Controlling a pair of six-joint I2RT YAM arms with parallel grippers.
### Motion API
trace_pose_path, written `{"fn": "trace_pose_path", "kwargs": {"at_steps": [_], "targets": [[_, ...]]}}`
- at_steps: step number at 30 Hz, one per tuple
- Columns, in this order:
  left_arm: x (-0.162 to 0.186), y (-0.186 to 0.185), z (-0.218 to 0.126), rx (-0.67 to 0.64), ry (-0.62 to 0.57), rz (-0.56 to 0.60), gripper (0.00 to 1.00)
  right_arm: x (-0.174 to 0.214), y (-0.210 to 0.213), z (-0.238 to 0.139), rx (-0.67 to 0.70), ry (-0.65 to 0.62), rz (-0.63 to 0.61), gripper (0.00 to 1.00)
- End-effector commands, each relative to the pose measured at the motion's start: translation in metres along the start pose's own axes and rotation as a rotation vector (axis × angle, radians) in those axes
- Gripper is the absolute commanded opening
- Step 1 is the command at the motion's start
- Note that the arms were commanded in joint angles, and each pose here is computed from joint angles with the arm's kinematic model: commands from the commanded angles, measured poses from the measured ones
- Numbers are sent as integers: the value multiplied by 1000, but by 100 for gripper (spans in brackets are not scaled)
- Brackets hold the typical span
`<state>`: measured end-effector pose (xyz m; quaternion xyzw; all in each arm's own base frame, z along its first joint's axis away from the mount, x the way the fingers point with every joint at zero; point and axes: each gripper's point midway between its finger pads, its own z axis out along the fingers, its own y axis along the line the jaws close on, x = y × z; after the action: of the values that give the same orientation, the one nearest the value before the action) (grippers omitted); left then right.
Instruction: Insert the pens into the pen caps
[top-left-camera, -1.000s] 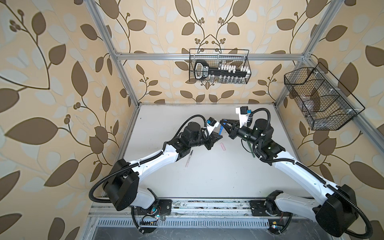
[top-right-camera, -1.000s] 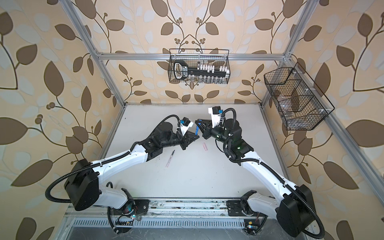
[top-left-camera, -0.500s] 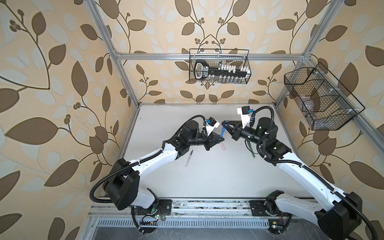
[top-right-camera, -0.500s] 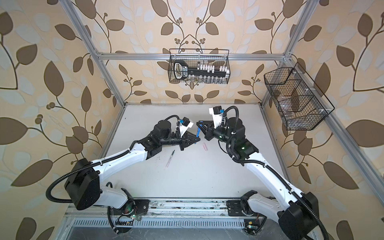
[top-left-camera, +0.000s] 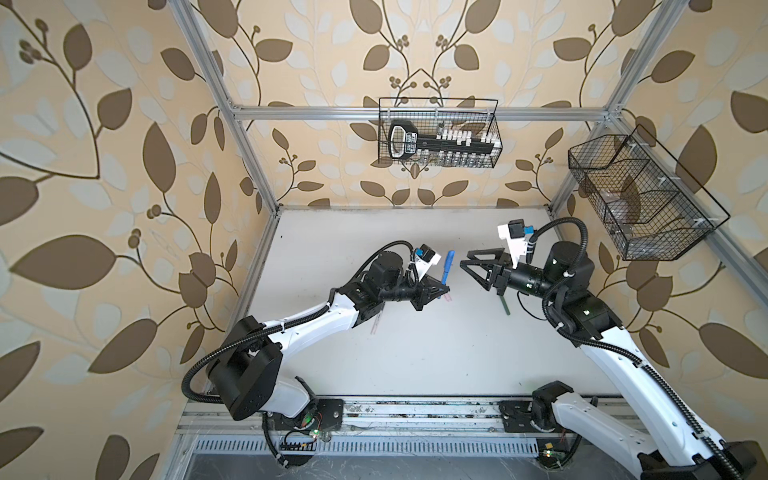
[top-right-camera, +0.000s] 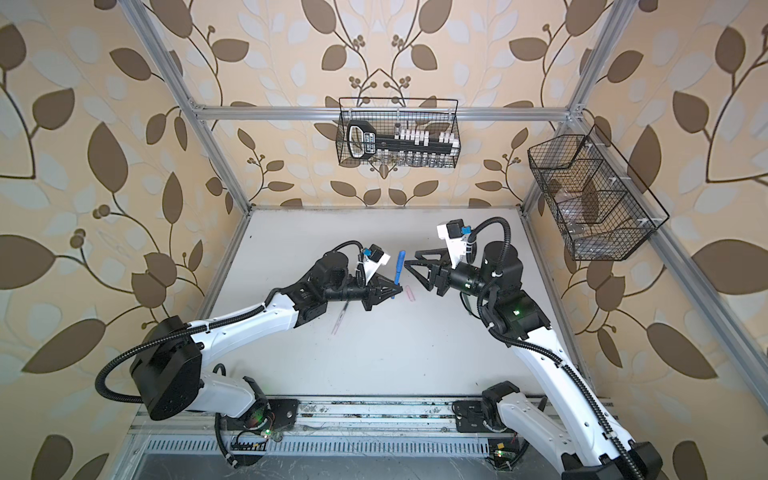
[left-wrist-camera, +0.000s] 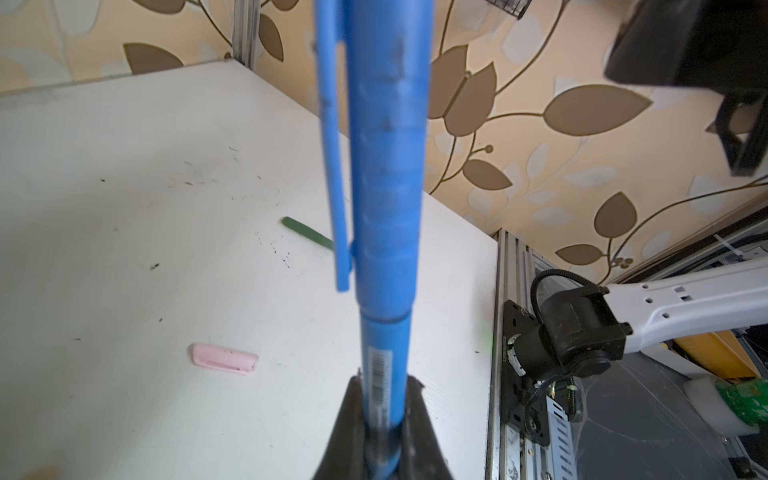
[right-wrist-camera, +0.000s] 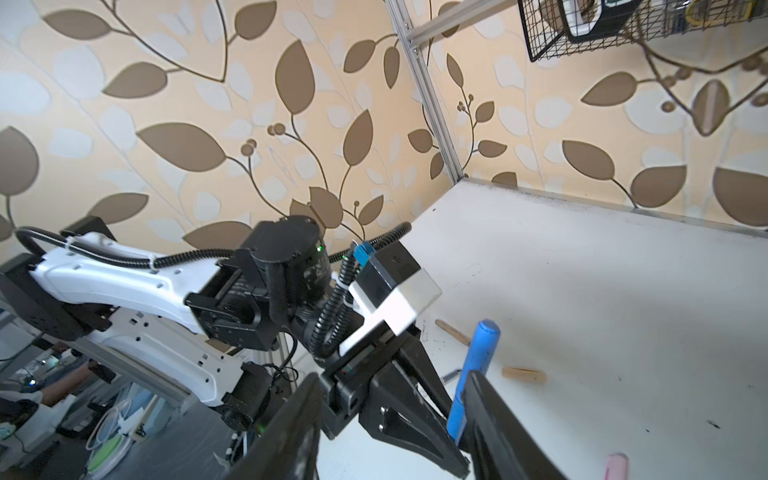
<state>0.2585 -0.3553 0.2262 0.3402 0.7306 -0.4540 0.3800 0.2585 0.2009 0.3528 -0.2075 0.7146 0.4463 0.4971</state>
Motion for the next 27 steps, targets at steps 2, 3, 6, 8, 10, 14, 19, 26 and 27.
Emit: {"fn": "trace_pose_path", "kwargs": {"at_steps": [2,3,6,8,10,14,19,26,27], "targets": [[-24,-20,-14,10,-80,42,0,23,-13,16,-39,64,96,54],[-26,-22,-16,13,-86,48,0,24,-16,18,-35,70,102,55],[-30,-27,-21,18,-97,58,0,29,-19,22,-43,88,124,55],[-30,-28,-22,16,-96,62,0,32,-22,25,-42,93,143,55],[-30,-29,-21,21,-95,64,0,33,-24,26,-47,90,160,55],[-29,-29,-18,27,-83,59,0,35,-21,28,-73,88,169,54],[-27,-29,-15,32,-72,54,0,29,-22,31,-72,84,161,54],[-27,-30,-14,36,-61,60,0,21,-25,42,-84,101,168,48],[-27,-30,-14,34,-58,61,0,19,-24,43,-88,100,166,47]]}}
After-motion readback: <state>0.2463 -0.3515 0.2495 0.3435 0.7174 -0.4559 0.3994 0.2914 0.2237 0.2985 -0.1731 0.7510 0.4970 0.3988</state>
